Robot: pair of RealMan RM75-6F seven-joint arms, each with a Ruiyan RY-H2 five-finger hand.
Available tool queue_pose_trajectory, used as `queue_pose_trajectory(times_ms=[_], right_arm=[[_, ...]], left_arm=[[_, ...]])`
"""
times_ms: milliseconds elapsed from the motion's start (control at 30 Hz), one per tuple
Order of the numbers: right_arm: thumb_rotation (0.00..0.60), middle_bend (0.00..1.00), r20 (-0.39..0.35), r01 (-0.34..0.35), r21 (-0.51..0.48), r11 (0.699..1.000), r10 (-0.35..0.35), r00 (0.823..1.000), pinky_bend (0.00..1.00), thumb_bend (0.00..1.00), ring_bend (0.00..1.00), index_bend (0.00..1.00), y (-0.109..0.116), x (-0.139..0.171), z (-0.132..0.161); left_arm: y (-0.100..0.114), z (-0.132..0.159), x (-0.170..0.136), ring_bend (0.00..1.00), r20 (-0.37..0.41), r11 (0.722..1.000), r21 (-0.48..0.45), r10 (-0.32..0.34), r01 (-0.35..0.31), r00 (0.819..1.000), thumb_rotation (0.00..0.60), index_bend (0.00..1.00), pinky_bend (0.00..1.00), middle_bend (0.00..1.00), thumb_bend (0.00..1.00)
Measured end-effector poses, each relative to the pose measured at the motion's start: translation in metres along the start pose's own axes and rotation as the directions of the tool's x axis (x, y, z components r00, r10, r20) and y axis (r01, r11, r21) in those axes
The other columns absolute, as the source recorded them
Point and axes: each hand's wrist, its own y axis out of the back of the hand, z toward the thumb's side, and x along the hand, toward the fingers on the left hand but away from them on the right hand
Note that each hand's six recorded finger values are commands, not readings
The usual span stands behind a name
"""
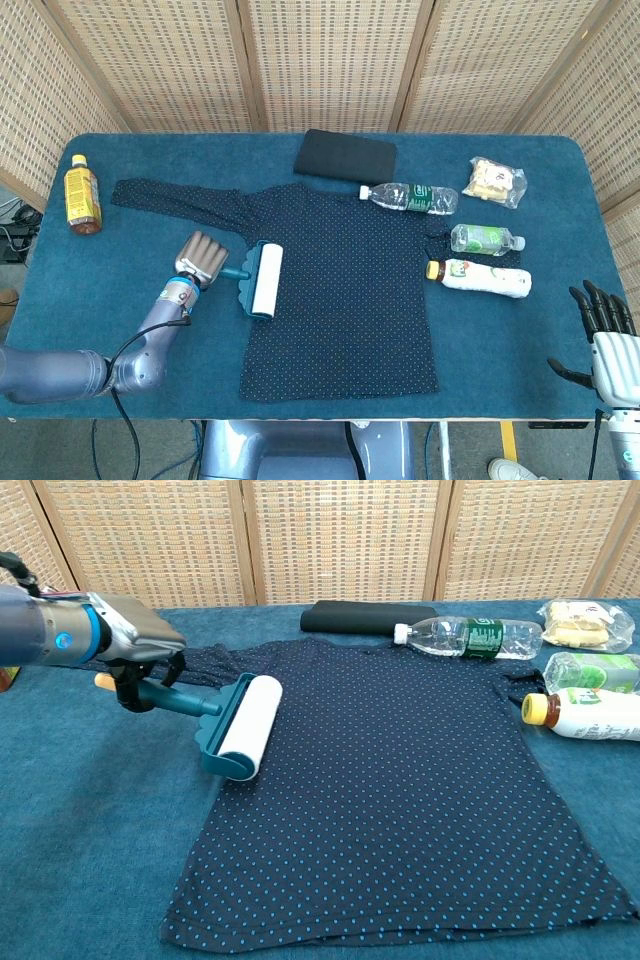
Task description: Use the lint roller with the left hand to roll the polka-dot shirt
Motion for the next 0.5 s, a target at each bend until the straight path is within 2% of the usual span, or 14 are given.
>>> queue_pose_trajectory(times_ms=[333, 500], right_arm=[[0.600, 0.00, 0.016, -0.008, -0.031, 0.999, 0.009, 1.000, 0.00, 0.08, 0.00, 0.01, 0.000, -0.001, -0.005], [0.600, 0.00, 0.018, -0.015, -0.058, 0.998, 0.016, 1.000, 0.00, 0.08, 0.00, 0.01, 0.001, -0.002, -0.006]], left_arm=[[0.018, 0.037, 0.000, 0.66, 0.006, 0.995, 0.095, -0.020, 0.020, 1.000, 0.600, 0.91, 0.63, 0.84, 0.75], [0.036, 0.066, -0.003, 0.67, 0.023, 0.985, 0.172, -0.007, 0.003, 1.000, 0.600, 0.91, 0.64, 0.84, 0.75]])
